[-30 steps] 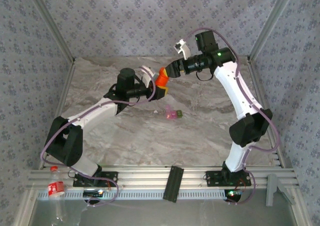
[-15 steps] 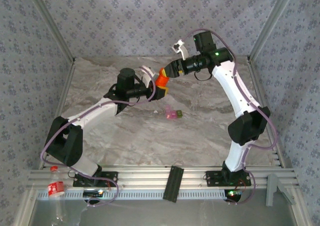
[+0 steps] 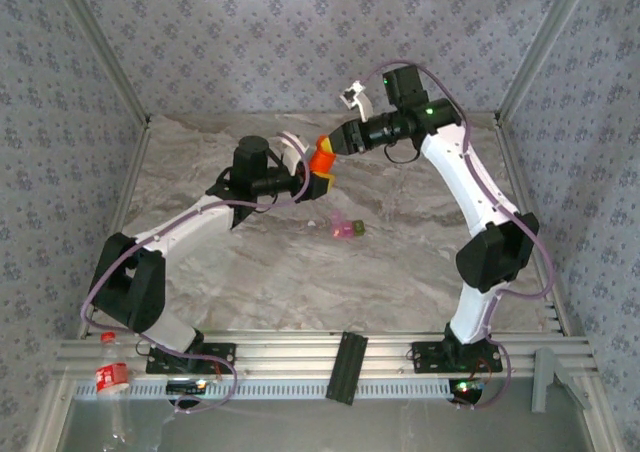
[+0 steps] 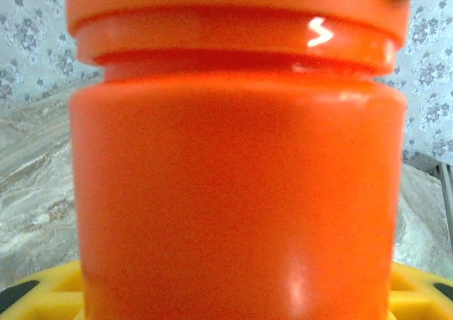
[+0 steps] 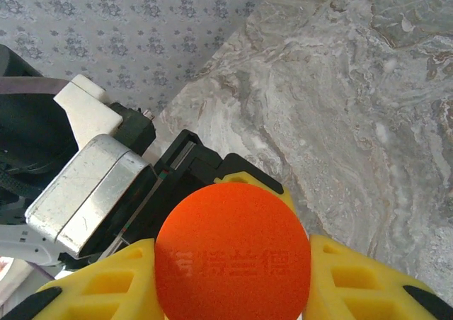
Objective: Sort the pills into containers
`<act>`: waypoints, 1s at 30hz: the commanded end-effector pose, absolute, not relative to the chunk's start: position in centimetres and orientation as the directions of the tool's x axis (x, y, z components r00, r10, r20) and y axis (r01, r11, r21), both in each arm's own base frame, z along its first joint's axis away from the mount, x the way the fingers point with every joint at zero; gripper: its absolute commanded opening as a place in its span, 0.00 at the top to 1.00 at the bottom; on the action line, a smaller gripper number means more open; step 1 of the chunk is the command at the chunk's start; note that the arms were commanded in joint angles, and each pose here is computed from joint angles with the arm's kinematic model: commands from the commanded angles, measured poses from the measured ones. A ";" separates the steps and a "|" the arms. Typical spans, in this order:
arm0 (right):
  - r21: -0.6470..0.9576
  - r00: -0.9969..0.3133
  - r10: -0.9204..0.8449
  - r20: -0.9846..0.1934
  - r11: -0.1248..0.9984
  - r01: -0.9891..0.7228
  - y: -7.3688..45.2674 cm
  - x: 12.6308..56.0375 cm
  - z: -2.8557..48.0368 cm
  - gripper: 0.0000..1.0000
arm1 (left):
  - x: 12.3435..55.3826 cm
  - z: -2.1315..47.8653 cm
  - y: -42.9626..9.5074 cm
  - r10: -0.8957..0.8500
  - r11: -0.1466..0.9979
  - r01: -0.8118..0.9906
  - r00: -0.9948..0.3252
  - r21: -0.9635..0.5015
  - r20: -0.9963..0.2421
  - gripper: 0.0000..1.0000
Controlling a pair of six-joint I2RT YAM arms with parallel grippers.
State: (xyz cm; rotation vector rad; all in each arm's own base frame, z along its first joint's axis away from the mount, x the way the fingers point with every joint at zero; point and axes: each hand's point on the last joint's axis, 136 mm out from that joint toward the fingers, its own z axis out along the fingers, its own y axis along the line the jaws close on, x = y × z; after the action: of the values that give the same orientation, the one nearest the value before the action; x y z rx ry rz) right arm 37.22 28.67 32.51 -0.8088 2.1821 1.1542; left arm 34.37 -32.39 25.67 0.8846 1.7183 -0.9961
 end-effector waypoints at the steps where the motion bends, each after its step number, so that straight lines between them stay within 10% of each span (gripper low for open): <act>1: 0.567 -0.758 -0.195 -0.623 0.554 -0.609 29.3 37.6 30.2 0.67 | 34.6 31.6 -32.3 0.032 0.425 0.896 -0.157 -0.129 -0.987 1.00; 30: 0.653 -0.835 0.160 -0.527 0.705 -0.277 30.5 38.8 28.2 0.67 | 37.6 31.1 -31.7 -0.013 0.612 0.785 -0.108 -0.094 -0.994 1.00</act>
State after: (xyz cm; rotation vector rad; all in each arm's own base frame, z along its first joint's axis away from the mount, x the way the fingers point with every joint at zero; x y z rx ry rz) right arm 40.31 30.15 31.16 -0.1531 2.2163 1.0141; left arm 37.45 -30.84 24.21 0.6885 1.7988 -0.7676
